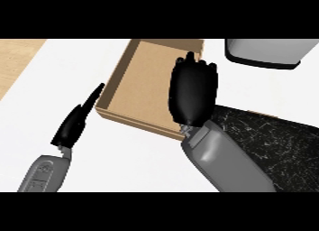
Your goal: Pick the lemon from the tray and place it in the cardboard box
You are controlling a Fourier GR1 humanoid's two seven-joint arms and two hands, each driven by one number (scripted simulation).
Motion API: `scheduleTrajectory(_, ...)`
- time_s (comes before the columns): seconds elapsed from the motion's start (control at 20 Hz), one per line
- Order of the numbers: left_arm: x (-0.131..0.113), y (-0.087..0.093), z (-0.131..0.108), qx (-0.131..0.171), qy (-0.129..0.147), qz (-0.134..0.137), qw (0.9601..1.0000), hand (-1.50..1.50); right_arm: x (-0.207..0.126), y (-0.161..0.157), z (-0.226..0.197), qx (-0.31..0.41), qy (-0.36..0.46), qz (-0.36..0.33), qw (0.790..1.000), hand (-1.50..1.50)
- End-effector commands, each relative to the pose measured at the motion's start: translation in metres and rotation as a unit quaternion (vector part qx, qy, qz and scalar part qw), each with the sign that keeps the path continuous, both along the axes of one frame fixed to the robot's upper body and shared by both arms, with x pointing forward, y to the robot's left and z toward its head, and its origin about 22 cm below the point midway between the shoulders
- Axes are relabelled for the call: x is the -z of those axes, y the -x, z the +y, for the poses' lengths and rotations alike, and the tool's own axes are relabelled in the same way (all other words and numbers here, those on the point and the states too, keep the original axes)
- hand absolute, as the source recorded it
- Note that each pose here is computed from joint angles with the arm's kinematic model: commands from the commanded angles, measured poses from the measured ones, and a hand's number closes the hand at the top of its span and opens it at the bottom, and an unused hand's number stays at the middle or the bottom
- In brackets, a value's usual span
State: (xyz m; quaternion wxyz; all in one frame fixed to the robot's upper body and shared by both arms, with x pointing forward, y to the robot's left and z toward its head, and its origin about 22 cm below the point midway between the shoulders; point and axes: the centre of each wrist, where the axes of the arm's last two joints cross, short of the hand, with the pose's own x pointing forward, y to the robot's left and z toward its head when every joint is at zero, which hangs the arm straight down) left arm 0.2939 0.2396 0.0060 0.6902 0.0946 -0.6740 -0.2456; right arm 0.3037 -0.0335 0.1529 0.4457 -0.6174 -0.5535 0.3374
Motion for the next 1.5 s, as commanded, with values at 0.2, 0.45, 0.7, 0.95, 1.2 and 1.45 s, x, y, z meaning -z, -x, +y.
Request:
scheduleTrajectory(0.2, 0.007, 0.0, 0.003, -0.011, 0.001, 0.002, 0.9999, 0.0, -0.054, -0.015, 0.045, 0.098, -0.024, 0.012, 0.995, 1.5)
scheduleTrajectory(0.45, 0.004, -0.005, 0.003, -0.026, 0.002, -0.003, 0.9996, 0.0, -0.063, -0.037, 0.054, 0.112, -0.024, 0.056, 0.992, 1.5)
scheduleTrajectory(0.7, 0.003, -0.01, 0.02, -0.043, 0.002, 0.0, 0.9991, 0.0, -0.029, -0.055, 0.043, 0.12, -0.065, 0.134, 0.982, 1.5)
scheduleTrajectory(0.95, 0.01, -0.004, 0.003, -0.03, 0.014, -0.007, 0.9994, 0.0, -0.02, -0.079, 0.026, 0.105, -0.15, 0.241, 0.953, -1.5)
scheduleTrajectory(1.2, 0.01, -0.006, 0.021, -0.035, 0.001, 0.0, 0.9994, 0.0, -0.001, -0.077, 0.038, 0.025, -0.2, 0.148, 0.968, -1.5)
scheduleTrajectory(1.45, 0.012, 0.003, 0.018, -0.035, -0.001, 0.0, 0.9994, 0.0, -0.027, -0.075, 0.036, -0.042, -0.327, 0.022, 0.944, -1.5)
